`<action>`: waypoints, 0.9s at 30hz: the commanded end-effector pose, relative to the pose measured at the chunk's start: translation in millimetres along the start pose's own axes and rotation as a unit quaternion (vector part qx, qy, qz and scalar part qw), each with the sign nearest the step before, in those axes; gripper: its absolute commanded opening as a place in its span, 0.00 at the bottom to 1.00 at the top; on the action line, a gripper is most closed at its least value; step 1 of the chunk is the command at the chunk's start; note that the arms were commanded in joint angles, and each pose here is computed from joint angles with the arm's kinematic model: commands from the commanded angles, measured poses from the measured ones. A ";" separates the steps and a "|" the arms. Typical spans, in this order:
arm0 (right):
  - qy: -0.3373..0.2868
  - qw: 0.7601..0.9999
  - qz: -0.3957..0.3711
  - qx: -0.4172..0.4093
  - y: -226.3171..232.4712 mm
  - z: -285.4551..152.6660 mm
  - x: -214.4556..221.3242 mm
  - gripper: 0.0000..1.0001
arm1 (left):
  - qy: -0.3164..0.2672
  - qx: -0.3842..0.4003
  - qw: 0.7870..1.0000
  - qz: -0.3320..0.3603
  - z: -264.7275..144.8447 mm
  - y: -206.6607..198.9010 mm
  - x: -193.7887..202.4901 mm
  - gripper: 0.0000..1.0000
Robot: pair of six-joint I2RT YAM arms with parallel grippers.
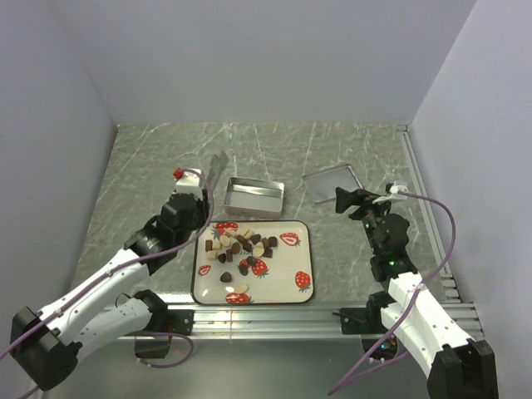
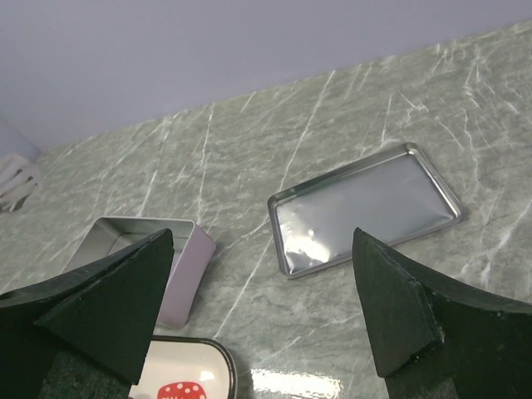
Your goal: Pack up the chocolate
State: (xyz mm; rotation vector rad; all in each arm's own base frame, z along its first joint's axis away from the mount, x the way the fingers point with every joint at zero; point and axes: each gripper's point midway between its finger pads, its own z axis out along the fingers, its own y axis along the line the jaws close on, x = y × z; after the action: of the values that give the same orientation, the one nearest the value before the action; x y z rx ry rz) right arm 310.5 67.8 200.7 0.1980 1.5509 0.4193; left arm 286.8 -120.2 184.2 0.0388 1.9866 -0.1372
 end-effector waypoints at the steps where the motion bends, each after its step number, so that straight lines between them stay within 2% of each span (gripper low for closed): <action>1: -0.040 0.999 0.002 -0.013 12.3 7.6 -34.2 0.94 | -0.017 0.054 0.998 -0.008 -18.3 -34.2 2.7 0.38; 9: -0.040 0.999 0.001 -0.008 12.5 7.7 -39.0 0.94 | 0.006 0.076 0.997 0.014 -52.4 -85.8 34.9 0.38; 18: -0.048 0.999 0.004 -0.011 15.2 3.6 -45.6 0.94 | 0.015 0.049 0.997 0.058 -92.0 -107.0 67.3 0.37; 20: -0.047 0.999 0.004 -0.012 15.3 2.6 -45.5 0.94 | 0.014 0.050 0.998 0.046 -99.6 -113.3 66.1 0.37; 21: -0.048 0.999 0.005 -0.015 16.5 1.9 -46.1 0.94 | 0.022 0.051 0.996 0.070 -104.9 -113.5 75.1 0.37; 27: -0.051 0.998 0.006 -0.019 18.0 -0.1 -47.5 0.94 | 0.072 0.070 0.992 0.075 -123.4 -122.6 109.0 0.37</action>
State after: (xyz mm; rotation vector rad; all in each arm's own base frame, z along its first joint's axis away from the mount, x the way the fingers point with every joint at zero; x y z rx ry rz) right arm 309.8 67.3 222.5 0.1972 1.5151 0.4248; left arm 128.1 -236.2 142.9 0.3572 2.0849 -0.1749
